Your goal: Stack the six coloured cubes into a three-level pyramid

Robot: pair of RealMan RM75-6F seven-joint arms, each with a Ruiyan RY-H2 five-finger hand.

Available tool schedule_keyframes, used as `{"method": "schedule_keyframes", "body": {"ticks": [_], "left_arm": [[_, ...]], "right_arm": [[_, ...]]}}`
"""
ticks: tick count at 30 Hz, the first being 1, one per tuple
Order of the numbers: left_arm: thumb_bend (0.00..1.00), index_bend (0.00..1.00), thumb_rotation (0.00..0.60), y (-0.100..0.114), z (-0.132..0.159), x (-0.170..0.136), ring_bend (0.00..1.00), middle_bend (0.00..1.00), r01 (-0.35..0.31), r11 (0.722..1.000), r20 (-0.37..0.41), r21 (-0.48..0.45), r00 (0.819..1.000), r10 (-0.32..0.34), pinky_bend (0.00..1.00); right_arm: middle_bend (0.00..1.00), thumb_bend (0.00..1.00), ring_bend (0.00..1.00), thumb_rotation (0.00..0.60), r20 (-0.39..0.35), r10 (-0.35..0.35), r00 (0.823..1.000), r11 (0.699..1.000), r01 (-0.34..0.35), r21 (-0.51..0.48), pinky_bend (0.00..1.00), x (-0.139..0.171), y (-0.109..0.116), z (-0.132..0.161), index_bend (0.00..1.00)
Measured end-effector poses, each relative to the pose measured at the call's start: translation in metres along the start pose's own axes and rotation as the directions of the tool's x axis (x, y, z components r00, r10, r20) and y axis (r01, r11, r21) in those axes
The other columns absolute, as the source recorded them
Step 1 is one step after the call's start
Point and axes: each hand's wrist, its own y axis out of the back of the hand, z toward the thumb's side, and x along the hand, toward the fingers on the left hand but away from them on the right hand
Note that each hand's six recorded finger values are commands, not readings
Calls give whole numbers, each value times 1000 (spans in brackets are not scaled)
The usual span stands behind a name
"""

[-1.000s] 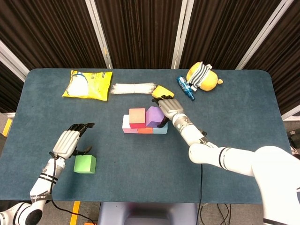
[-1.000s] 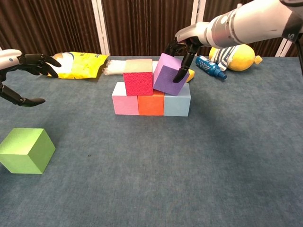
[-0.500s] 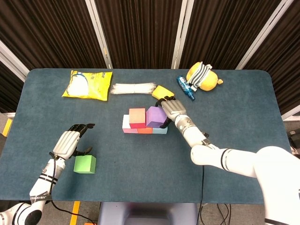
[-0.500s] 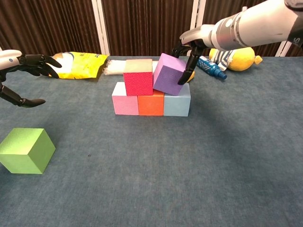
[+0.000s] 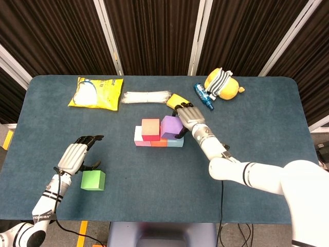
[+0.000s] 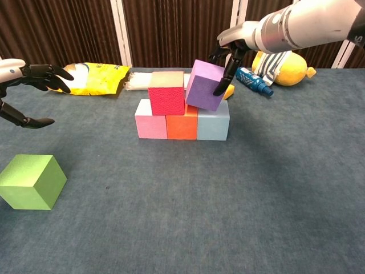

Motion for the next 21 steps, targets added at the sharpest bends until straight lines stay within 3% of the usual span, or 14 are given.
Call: {"method": "schedule_keyframes", "body": {"ticks": [21], "left_arm": [[304, 144, 600, -4, -4, -2, 151, 190, 18, 1000, -6, -18, 1000, -18, 158]], "right_arm": [[218, 269, 76, 600, 30, 41, 999, 989, -45, 138, 145, -5, 1, 13, 495]]}}
